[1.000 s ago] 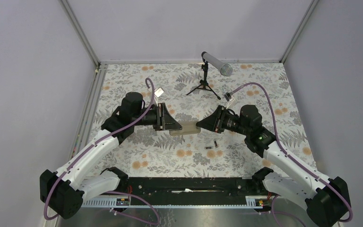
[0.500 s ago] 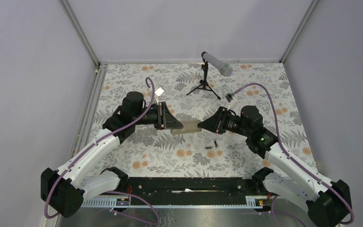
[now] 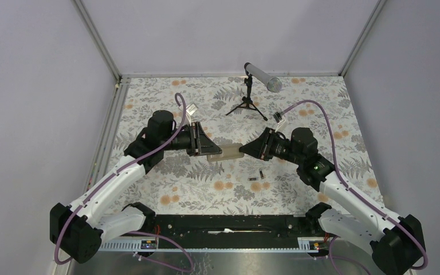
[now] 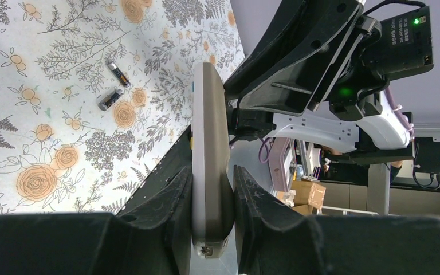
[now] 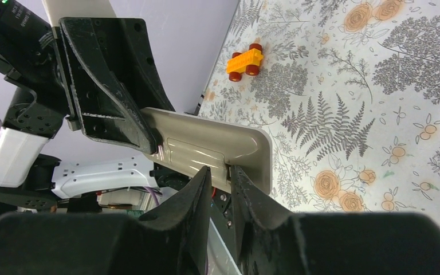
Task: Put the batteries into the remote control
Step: Remove the battery cover from the remote control.
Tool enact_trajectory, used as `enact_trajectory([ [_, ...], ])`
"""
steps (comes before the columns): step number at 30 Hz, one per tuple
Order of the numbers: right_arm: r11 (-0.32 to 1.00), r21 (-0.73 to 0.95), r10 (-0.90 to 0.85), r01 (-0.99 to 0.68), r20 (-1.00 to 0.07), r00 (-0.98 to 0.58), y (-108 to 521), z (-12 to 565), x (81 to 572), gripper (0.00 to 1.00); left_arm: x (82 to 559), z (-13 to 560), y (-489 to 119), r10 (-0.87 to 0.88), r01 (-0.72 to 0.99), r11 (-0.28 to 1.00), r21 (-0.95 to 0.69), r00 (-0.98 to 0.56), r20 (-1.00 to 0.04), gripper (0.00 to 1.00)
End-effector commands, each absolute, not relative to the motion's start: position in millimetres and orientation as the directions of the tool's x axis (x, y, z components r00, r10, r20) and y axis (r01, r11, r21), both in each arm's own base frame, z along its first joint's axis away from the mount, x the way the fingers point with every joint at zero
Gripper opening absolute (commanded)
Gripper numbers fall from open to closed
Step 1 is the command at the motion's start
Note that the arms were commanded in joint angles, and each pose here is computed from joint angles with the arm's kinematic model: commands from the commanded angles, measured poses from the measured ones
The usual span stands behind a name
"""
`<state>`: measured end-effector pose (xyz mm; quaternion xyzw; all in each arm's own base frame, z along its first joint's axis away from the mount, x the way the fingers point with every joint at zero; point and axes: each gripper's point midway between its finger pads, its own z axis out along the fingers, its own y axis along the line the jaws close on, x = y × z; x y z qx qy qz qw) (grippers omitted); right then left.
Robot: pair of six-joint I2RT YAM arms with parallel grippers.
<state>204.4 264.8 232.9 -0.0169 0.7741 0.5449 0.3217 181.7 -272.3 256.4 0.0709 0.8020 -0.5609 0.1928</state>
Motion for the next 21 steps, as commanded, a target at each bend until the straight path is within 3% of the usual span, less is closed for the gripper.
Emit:
enact_trajectory([
  [1,0.392,0.849,0.314,-0.353,-0.485,-0.817,268.9,216.8,202.5,0.27,162.5,325.1,-283.3,-0.076,0.497,0.135,-0.857,-0.858,-0.509,0.0],
  [8,0.228,0.904,0.283,-0.362,-0.418,-0.863,279.3,235.3,182.1,0.27,161.3,337.2,-283.2,-0.078,0.564,0.108,-0.819,-0.816,-0.573,0.0],
  [21,0.08,0.901,0.26,-0.426,-0.431,-0.864,285.5,255.8,170.1,0.27,167.4,305.5,-286.0,-0.056,0.51,0.185,-0.84,-0.848,-0.527,0.0],
])
